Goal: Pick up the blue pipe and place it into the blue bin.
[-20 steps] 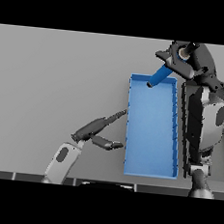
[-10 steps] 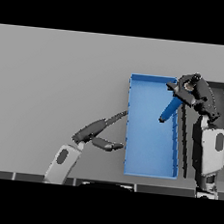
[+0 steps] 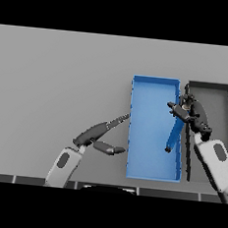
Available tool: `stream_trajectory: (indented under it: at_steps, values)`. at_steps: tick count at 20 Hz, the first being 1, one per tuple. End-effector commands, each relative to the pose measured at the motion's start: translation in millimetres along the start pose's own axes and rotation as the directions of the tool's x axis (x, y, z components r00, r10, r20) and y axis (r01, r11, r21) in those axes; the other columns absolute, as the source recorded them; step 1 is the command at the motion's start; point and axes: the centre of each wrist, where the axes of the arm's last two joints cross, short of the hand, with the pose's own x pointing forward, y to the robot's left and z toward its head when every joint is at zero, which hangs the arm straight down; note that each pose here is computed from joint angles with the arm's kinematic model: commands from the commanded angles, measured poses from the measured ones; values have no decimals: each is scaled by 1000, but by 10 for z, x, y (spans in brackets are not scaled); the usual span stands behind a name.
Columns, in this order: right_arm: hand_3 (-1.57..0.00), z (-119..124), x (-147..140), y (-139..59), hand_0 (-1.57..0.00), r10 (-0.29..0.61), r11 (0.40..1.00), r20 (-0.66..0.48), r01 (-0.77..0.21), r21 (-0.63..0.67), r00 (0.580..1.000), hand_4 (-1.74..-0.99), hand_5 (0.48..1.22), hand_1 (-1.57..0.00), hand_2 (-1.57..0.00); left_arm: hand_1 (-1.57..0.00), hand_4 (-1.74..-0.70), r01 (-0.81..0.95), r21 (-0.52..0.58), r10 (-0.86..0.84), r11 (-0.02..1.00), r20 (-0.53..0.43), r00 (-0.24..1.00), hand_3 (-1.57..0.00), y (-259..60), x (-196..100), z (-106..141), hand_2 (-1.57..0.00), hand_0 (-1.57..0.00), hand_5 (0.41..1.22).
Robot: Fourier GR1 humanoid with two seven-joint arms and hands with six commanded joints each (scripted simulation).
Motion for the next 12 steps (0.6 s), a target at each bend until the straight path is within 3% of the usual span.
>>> stream_trajectory:
  at_steps: [1,3,5,8,10,12]
  values:
    - [-788,-5,-51,22,-1465,3,1000,-50,-4,-9,999,-1678,1221,-1336,-1339,1,-882,-2,-2,2,1000,3,1000,1,17,0,22,1,1,421]
    - [-504,-52,-79,23,-937,28,999,-135,-33,-31,990,-1503,1221,-855,-856,1,-878,1,1,-1,1000,1,1000,1,23,10,16,1,1,422]
    - [-322,-66,-72,64,-599,98,995,-191,-96,19,977,-1337,1221,-547,-548,1,-878,4,-2,-4,1000,-11,1000,1,16,-6,10,1,1,427]
    - [-164,-81,-81,68,-306,226,974,-228,-213,80,947,-1175,1084,-279,-280,1,-881,1,-3,-1,1000,-1,1000,1,-12,7,14,1,1,429]
    - [-105,-55,-83,65,-196,334,940,-204,-312,135,920,-1110,979,-179,-179,1,-886,-1,6,1,1000,-2,1000,1,-8,42,15,1,1,428]
    - [-67,-74,-73,108,-125,375,925,-207,-347,157,904,-1078,898,-114,-114,1,-886,-1,-2,1,1000,2,1000,1,-27,22,31,1,1,426]
